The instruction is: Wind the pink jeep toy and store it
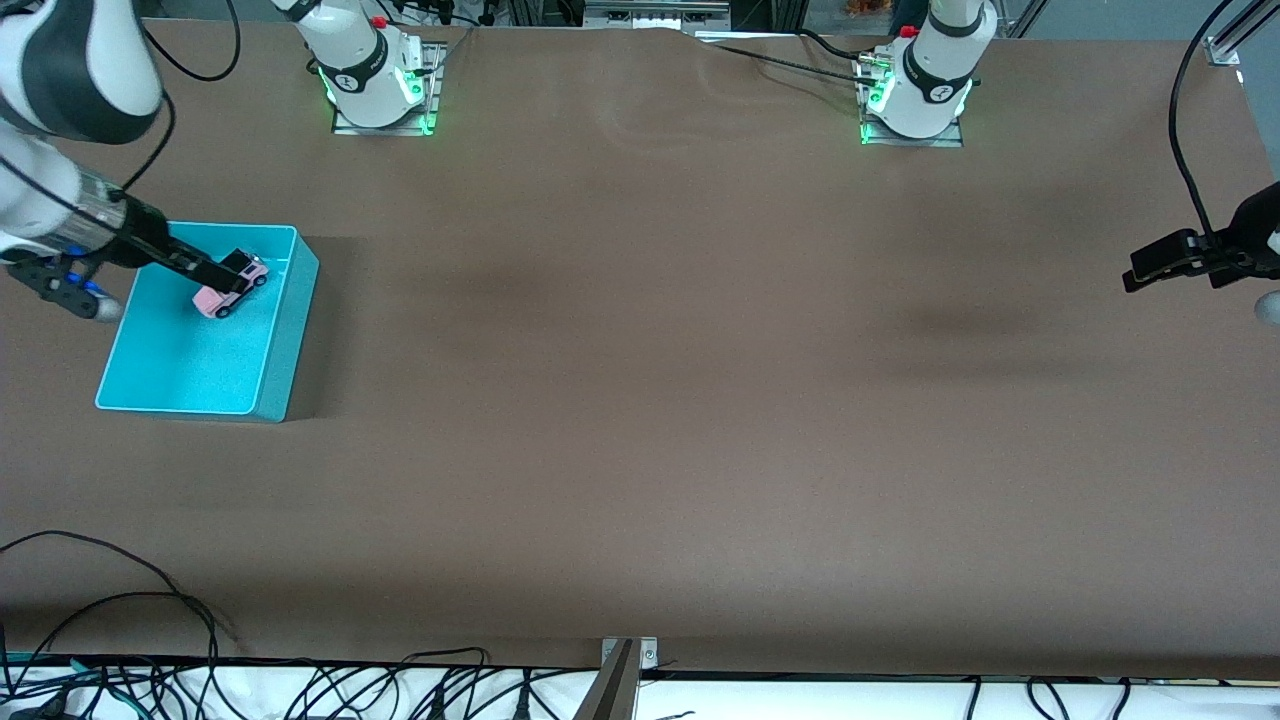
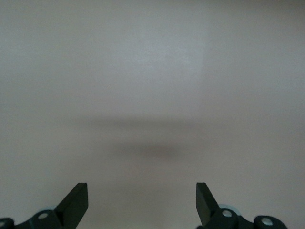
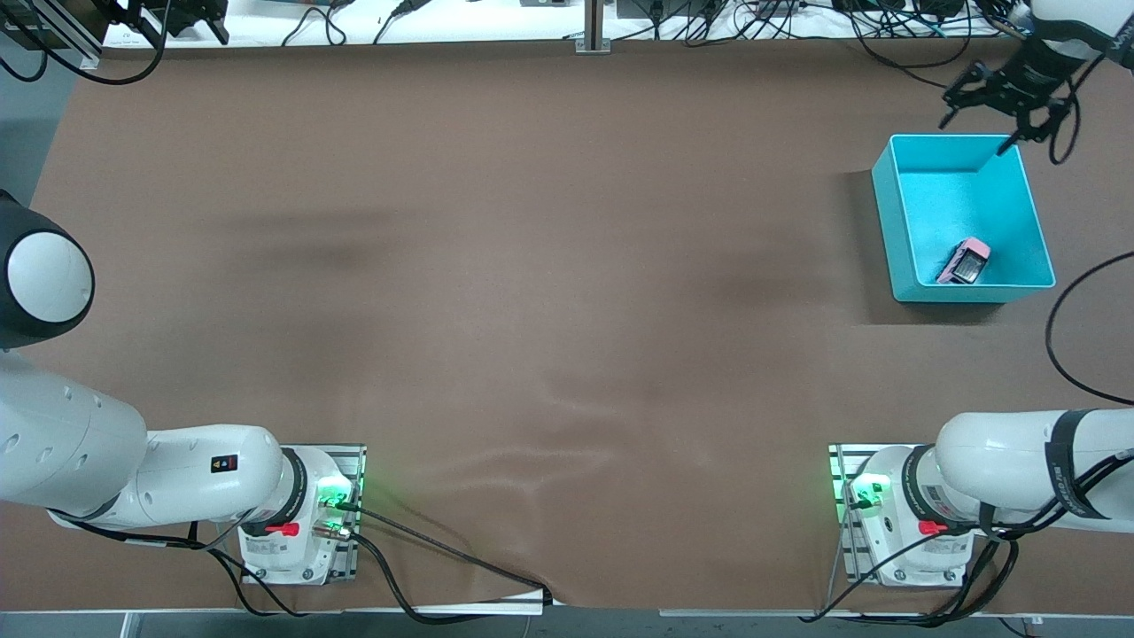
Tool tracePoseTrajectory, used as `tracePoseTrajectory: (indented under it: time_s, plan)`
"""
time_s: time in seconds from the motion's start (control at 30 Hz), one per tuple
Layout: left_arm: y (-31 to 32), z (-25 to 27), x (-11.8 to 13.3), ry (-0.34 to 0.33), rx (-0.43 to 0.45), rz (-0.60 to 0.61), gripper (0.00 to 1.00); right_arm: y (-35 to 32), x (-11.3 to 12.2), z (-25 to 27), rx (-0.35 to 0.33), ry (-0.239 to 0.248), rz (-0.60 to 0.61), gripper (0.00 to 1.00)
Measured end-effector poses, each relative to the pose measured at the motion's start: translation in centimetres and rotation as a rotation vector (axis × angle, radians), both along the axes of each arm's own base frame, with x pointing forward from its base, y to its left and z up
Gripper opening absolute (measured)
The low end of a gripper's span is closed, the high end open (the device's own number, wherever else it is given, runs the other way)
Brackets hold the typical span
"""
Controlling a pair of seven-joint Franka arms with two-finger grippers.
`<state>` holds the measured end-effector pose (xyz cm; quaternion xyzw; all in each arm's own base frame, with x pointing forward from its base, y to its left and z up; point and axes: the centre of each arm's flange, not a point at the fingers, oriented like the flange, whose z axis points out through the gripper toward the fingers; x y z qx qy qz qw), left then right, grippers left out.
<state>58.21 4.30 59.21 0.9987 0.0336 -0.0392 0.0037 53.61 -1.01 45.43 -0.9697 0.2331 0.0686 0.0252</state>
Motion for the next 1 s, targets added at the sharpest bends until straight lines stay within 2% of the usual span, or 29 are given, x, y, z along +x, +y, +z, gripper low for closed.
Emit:
tracePoseTrajectory:
  time_s: [0.27, 0.4, 0.57, 0.77, 1.0]
  plan:
    - [-1.4, 0.3, -0.1, -0.003, -0.011, -0.024, 1.00, 0.2, 0.2, 1.9, 0.009, 0.011, 0.057, 1.00]
    - [-2.7, 0.2, 0.0, -0.003, -0.013, -0.048, 1.00, -1.4, 0.0, 4.6, 0.030, 0.039, 0.132, 1.00]
    - [-3.3, 0.2, 0.0, -0.003, -0.015, -0.059, 1.00, -3.5, -0.2, 8.9, 0.048, 0.034, 0.201, 1.00]
    - [-3.3, 0.2, 0.0, -0.002, -0.015, -0.059, 1.00, -4.0, -0.3, 12.4, 0.024, 0.016, 0.238, 1.00]
    - [-3.3, 0.2, 0.0, -0.002, -0.015, -0.057, 1.00, -4.1, -0.8, 14.9, 0.002, 0.023, 0.363, 1.00]
